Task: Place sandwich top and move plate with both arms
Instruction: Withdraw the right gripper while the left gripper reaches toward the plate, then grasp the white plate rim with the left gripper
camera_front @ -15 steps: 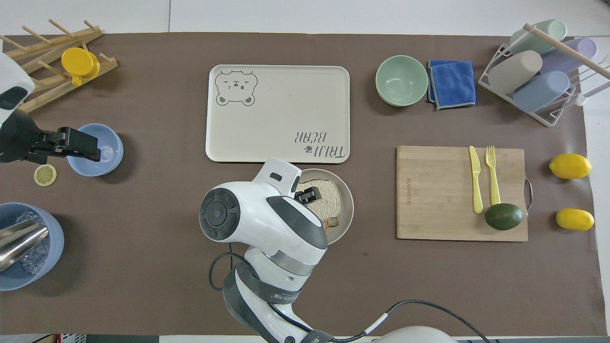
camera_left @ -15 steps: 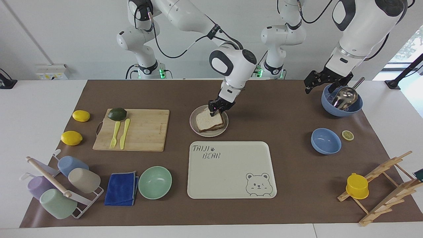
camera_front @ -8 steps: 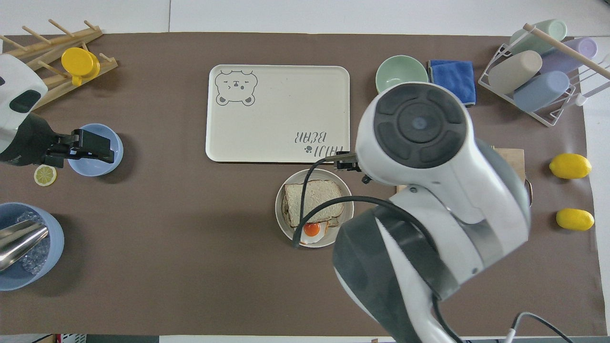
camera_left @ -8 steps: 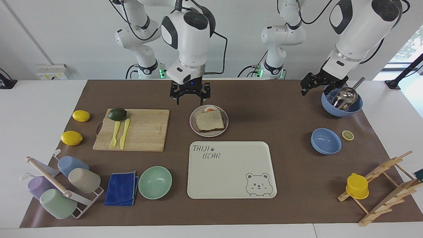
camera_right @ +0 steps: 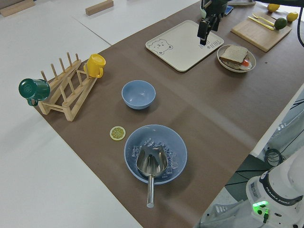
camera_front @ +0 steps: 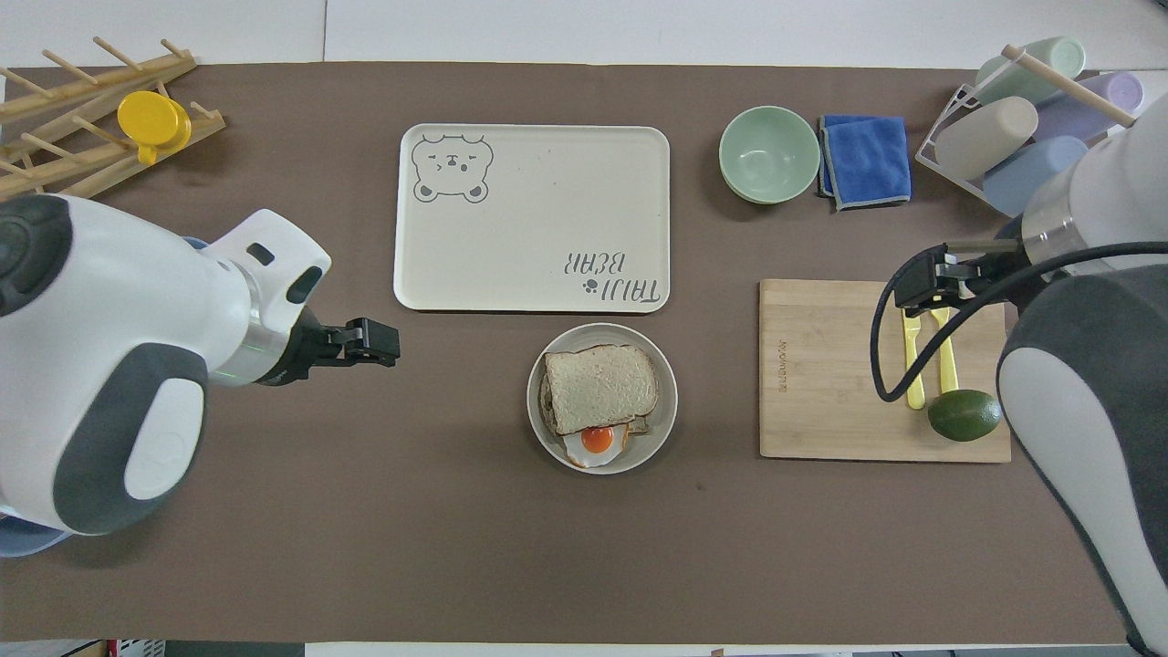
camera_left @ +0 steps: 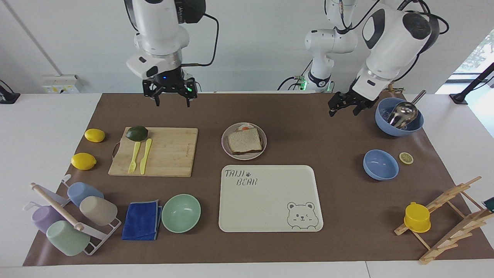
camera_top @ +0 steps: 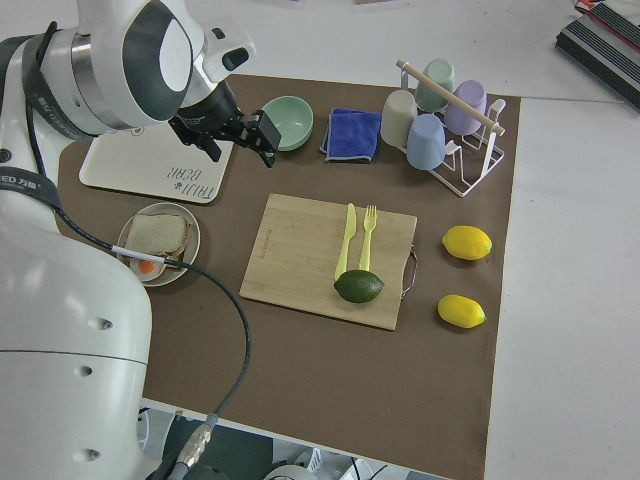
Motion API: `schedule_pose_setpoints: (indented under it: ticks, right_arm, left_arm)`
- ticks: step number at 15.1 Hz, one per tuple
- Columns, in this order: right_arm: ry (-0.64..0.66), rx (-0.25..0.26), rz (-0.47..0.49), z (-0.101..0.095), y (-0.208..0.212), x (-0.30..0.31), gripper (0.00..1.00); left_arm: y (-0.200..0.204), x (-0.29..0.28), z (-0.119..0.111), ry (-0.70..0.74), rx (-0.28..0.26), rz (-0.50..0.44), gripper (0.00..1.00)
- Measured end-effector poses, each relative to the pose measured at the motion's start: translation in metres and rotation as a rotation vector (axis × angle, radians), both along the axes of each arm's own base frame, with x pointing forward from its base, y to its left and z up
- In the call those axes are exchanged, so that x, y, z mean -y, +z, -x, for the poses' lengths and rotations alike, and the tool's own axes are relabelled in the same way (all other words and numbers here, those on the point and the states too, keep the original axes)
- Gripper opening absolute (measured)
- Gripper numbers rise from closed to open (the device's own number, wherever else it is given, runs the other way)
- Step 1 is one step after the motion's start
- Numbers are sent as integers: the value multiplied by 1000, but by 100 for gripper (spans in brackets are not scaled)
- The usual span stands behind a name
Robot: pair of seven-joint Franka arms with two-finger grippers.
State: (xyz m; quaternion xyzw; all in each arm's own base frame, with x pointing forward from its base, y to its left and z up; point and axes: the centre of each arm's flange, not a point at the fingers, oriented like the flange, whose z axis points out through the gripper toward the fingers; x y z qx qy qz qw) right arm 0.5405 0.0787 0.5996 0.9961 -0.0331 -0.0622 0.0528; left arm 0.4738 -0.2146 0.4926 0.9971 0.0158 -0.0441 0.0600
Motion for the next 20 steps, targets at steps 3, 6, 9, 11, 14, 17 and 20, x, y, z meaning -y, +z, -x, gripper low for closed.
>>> schedule_pose_setpoints:
  ticks: [3,6,9,11,14,17,20]
  right_arm:
    - [-46,-34,2,0,-5,31,100]
    - [-62,-37,-29,-2,-3,77,100]
    - [-52,-33,-35,-3,-1,75,100]
    - [-46,-36,-34,-3,-2,72,100]
    - [-42,-41,-35,-2,-4,74,100]
    - [-21,-54,-40,2,-3,80,100]
    - [-13,-42,-43,1,0,87,100]
  left_arm:
    - [-51,48,34,-36,20,2,100]
    - [-103,84,57,-51,25,10,100]
    - [-140,101,58,-43,10,14,100]
    - [-156,103,51,-14,16,34,100]
    - [-178,107,44,13,19,50,99]
    - [-184,109,44,16,16,52,93]
    - [-184,110,45,14,18,53,89]
